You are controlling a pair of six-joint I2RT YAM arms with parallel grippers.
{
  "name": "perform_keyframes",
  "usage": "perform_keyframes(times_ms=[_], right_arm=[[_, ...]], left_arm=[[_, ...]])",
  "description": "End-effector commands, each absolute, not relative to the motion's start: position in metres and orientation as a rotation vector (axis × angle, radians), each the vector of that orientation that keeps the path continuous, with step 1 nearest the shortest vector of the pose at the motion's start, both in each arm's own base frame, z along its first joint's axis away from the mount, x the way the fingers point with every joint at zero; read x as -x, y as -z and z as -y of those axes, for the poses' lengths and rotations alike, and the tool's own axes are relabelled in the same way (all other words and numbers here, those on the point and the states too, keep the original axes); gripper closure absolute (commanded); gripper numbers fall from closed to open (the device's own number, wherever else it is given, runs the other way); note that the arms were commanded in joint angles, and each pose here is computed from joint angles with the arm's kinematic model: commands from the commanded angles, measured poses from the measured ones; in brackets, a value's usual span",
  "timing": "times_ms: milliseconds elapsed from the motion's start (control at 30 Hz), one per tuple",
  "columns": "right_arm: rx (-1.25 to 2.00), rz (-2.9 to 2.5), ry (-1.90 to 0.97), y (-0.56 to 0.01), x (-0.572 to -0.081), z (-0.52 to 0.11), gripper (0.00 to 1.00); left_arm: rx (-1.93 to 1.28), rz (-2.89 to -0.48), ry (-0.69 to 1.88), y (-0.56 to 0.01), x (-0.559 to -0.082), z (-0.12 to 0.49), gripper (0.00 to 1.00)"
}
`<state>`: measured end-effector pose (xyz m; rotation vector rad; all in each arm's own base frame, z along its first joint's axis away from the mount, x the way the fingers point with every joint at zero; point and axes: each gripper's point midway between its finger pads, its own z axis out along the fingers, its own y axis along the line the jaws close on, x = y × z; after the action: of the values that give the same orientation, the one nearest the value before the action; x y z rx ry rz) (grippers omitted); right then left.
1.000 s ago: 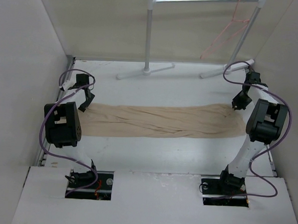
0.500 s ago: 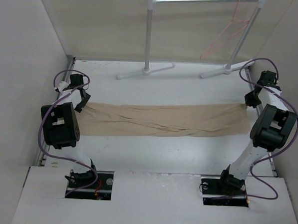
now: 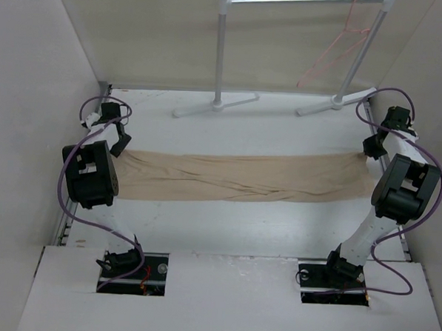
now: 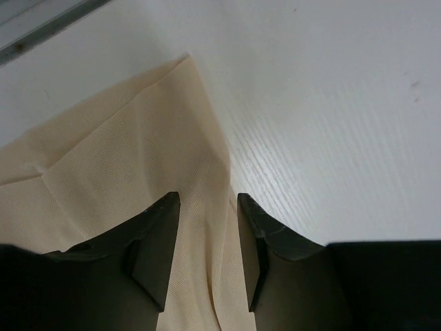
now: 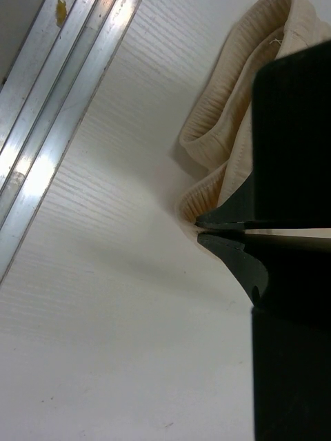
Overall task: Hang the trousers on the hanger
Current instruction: Fold the trousers at the center of the board.
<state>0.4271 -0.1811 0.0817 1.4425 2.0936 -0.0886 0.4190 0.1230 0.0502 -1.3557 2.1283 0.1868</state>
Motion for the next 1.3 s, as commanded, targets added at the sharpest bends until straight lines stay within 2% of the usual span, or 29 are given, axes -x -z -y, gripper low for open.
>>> perform_keyframes(times_ms=[0,100,267,567,1033,1100,1167,1267], right_arm=[[-1.424,-1.999,0.038,-0.102,-0.441,0.19,0.95],[-1.413,-1.997,0.024,-0.104,-0.443,0.187,0.95],[-1.414,-2.006,0.024,-0.098,-0.442,0.185,0.95],[-1.417,-2.004,0.023,-0.095,-0.442,0.185,0.94],[-1.428,-1.963,0.003,-0.096,-0.466,0.2,0.94],[-1.431,-1.98,-0.005,-0.09,-0.468,0.196,0.93],[-1.421,-1.978,-0.009,-0.093,-0.468,0.192,0.82],[-1.376,-1.976,-0.007,-0.109,-0.468,0.187,0.54]], left_arm=[[1.349,-2.174,-0.209,-0.046,-0.422,-0.125,0.64],[1.357,-2.169,-0.207,-0.041,-0.428,-0.129,0.69],[1.354,-2.138,-0.2,-0.05,-0.438,-0.131,0.89],[1.352,-2.09,-0.212,-0.071,-0.45,-0.139,1.0],[1.379,-2.074,-0.306,-0.064,-0.484,-0.167,1.0],[1.376,-2.091,-0.309,-0.059,-0.483,-0.162,0.97],[1.367,-2.107,-0.308,-0.059,-0.482,-0.158,0.87],[1.344,-2.089,-0.304,-0.076,-0.475,-0.154,0.65]])
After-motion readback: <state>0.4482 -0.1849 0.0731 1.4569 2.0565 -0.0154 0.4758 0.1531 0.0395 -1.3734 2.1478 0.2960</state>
